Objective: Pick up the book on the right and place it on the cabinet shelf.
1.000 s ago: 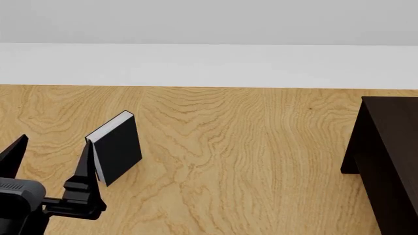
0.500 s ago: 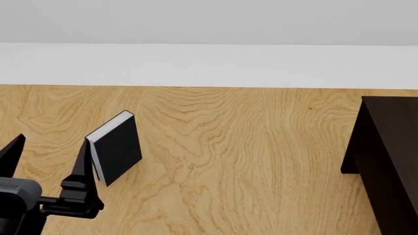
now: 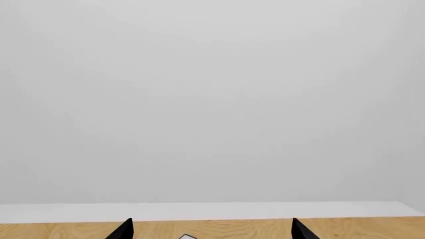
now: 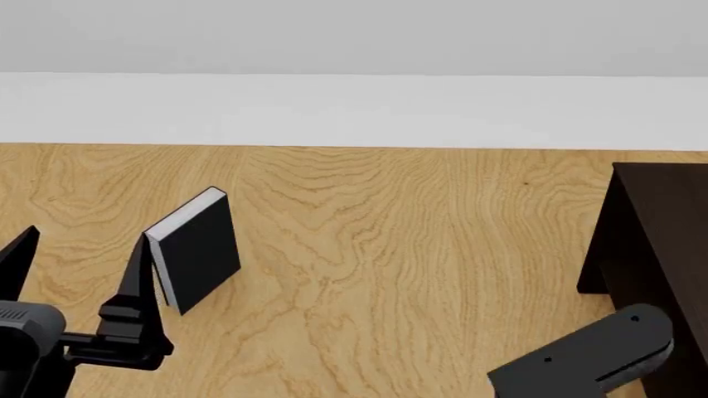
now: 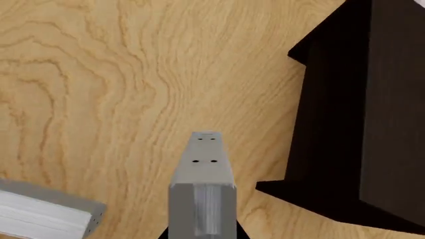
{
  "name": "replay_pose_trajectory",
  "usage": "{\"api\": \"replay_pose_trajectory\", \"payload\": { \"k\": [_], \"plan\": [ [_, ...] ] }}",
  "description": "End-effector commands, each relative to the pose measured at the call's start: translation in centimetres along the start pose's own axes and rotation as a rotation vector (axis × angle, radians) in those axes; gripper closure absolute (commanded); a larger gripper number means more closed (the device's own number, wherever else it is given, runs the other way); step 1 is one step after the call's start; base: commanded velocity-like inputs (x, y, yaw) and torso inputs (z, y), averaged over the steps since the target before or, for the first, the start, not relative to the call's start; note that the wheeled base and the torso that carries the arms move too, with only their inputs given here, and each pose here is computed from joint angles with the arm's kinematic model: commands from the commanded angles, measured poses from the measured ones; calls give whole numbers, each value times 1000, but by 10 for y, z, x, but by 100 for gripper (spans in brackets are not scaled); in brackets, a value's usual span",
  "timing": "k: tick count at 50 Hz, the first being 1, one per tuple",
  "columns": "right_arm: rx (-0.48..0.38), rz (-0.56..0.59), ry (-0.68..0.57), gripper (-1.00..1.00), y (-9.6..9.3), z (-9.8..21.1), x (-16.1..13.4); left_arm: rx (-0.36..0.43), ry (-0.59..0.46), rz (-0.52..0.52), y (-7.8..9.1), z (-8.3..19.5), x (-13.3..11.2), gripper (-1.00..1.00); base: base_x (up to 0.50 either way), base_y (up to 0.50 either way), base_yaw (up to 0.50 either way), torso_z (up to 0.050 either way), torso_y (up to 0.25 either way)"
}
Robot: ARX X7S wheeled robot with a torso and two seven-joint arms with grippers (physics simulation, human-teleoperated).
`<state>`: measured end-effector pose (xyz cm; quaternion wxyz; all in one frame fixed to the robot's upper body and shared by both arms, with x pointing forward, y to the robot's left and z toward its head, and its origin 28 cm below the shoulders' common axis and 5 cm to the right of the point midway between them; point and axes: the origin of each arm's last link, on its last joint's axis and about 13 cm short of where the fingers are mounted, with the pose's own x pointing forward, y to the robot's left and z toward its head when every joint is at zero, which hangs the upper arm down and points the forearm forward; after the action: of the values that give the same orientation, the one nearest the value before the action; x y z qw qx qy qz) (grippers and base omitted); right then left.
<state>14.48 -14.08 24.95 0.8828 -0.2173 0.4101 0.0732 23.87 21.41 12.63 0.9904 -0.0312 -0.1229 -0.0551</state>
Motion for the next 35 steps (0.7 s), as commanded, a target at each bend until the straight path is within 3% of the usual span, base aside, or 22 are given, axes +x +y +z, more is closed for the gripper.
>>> {"api": "replay_pose_trajectory", "payload": {
  "k": [1,35],
  "plan": [
    [-31,-47,-102,100,-11,35,-2,-3,-3,4,1,3,0,-100,0,0,0,0,10],
    [-102,-125,-185,100,-26,138,38,-21,-5,24,7,5,3,-100,0,0,0,0,1]
  ]
}}
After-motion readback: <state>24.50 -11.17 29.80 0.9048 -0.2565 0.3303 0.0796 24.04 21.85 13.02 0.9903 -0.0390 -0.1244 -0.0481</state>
